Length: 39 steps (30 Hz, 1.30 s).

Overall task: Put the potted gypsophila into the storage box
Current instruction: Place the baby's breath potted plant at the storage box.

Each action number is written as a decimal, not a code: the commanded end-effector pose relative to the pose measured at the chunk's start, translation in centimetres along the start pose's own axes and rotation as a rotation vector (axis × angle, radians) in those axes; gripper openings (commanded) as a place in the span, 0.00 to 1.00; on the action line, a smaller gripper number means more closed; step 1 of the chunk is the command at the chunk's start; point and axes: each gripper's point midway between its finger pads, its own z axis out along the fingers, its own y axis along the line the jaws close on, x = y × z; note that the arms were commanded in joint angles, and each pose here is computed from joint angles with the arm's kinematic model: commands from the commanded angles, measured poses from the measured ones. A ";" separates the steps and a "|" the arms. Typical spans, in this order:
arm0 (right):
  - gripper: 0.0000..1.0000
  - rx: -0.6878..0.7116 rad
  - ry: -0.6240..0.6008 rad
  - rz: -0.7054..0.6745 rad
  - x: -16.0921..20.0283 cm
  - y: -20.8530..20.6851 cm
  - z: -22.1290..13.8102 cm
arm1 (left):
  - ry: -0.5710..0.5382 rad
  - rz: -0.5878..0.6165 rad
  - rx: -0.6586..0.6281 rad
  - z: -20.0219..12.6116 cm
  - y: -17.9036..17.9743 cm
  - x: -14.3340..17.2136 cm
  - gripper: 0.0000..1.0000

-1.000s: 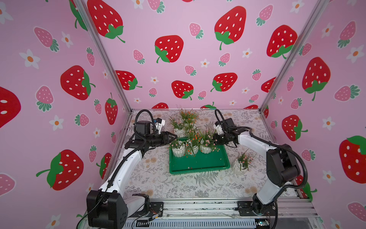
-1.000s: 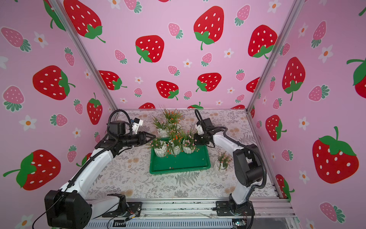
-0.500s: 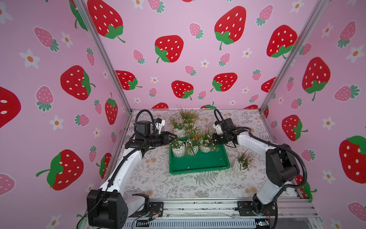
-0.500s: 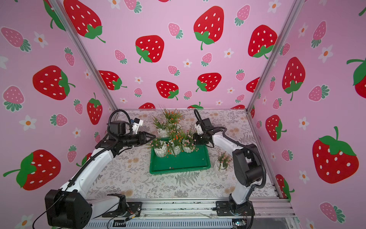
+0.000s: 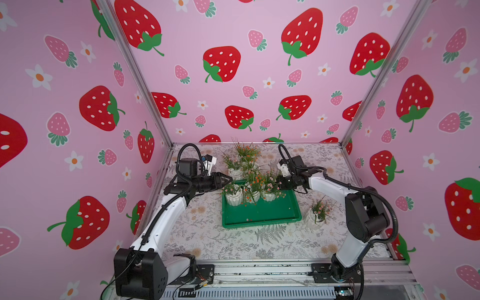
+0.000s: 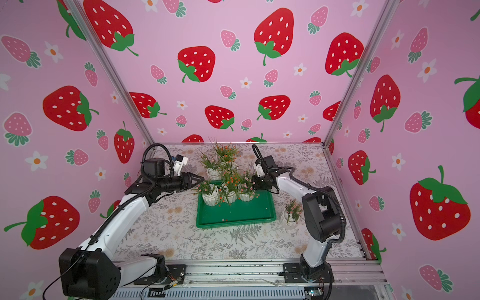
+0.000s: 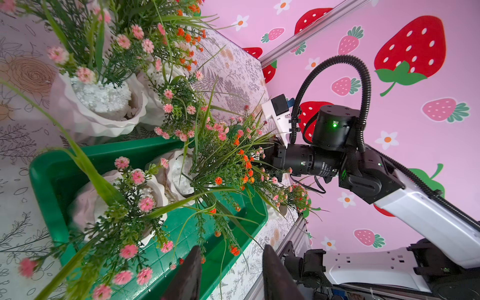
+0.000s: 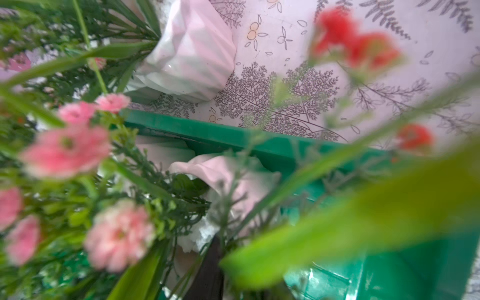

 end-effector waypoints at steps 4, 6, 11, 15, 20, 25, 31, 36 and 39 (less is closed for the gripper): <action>0.35 -0.024 -0.060 -0.020 -1.8 1.4 -1.4 | -0.004 0.010 -0.008 -0.1 -0.1 -0.3 0.41; 0.37 -0.018 -0.076 -0.025 -1.9 1.5 -2.1 | -0.005 0.010 -0.006 -0.1 -0.2 -0.3 0.42; 0.41 0.013 -0.110 -0.036 -1.9 1.2 -5.1 | -0.029 0.018 -0.054 -0.7 0.3 -0.7 0.42; 0.42 0.072 -0.142 -0.019 -1.4 -0.2 -8.4 | -0.044 0.037 -0.042 -1.0 -0.1 -0.9 0.42; 0.42 0.165 -0.149 0.007 0.0 -2.2 -11.5 | -0.040 0.038 0.032 -0.8 -1.2 -0.9 0.41; 0.38 0.274 -0.092 0.022 2.6 -3.2 -14.9 | -0.041 0.060 0.070 -1.0 -2.3 -0.7 0.42; 0.34 0.336 0.066 -0.047 7.4 -1.2 -18.0 | -0.052 0.071 0.077 -1.2 -2.7 -0.8 0.42; 0.33 0.336 0.184 0.006 11.7 -0.8 -17.3 | -0.035 0.060 0.119 -1.0 -3.4 -0.6 0.42; 0.31 0.334 0.237 0.027 13.8 -0.8 -16.4 | -0.012 0.067 0.105 -0.6 -3.5 0.2 0.43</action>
